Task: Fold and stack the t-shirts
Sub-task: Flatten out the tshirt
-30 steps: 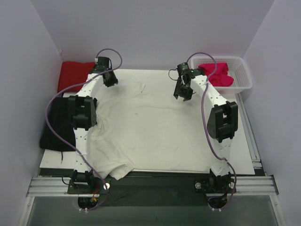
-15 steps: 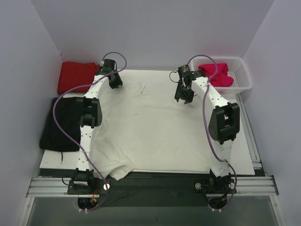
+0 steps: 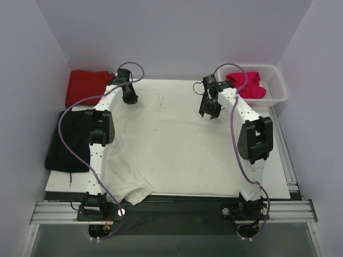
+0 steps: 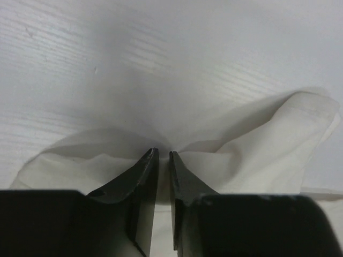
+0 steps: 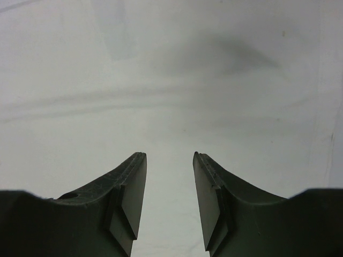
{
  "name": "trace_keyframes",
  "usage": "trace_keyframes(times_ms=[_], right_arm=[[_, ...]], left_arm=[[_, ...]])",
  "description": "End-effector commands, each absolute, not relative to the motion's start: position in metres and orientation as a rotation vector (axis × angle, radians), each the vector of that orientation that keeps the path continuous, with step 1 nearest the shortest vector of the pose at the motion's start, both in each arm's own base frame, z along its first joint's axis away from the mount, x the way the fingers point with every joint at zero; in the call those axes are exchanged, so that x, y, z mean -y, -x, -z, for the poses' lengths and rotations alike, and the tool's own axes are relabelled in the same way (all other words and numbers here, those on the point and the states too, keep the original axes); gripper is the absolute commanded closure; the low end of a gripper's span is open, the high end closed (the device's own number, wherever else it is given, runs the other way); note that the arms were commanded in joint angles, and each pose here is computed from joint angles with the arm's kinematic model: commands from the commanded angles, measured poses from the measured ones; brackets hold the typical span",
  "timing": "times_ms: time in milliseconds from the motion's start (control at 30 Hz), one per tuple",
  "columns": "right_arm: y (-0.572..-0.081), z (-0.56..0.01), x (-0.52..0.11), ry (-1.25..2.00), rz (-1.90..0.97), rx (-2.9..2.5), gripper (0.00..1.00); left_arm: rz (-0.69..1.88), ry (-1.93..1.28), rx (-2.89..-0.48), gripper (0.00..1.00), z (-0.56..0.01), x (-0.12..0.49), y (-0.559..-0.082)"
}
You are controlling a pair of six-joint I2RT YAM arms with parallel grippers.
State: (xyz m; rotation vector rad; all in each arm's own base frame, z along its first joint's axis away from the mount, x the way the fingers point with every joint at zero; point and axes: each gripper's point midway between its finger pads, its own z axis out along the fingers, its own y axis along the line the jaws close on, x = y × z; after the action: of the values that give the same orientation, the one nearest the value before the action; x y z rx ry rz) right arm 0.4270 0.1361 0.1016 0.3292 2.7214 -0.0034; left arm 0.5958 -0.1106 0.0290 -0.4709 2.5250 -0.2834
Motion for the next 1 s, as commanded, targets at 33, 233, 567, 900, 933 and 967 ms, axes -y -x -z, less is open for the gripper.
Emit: trace_keyframes(times_ms=[33, 233, 567, 900, 933, 967], right_arm=[[-0.411, -0.109, -0.13, -0.339, 0.029, -2.738, 0.59], [-0.407, -0.105, -0.128, -0.352, 0.043, -2.747, 0.59], [-0.406, -0.108, -0.125, -0.368, 0.058, -2.726, 0.59], [-0.407, -0.105, -0.128, -0.368, 0.037, -2.732, 0.6], [-0.407, -0.105, -0.13, -0.365, 0.032, -2.732, 0.6], [-0.407, -0.105, -0.13, -0.363, 0.028, -2.732, 0.6]], left_arm=[[0.308, 0.413, -2.555, 0.78, -0.059, 0.113, -0.576], [0.382, 0.373, -2.5, 1.0, -0.092, 0.122, -0.579], [0.496, 0.248, -2.472, 1.0, -0.129, 0.143, -0.549], [0.48, 0.213, -2.505, 0.76, -0.105, 0.144, -0.506], [0.465, 0.216, -2.489, 0.74, -0.107, 0.142, -0.508], [0.447, 0.216, -2.477, 0.71, -0.108, 0.141, -0.51]])
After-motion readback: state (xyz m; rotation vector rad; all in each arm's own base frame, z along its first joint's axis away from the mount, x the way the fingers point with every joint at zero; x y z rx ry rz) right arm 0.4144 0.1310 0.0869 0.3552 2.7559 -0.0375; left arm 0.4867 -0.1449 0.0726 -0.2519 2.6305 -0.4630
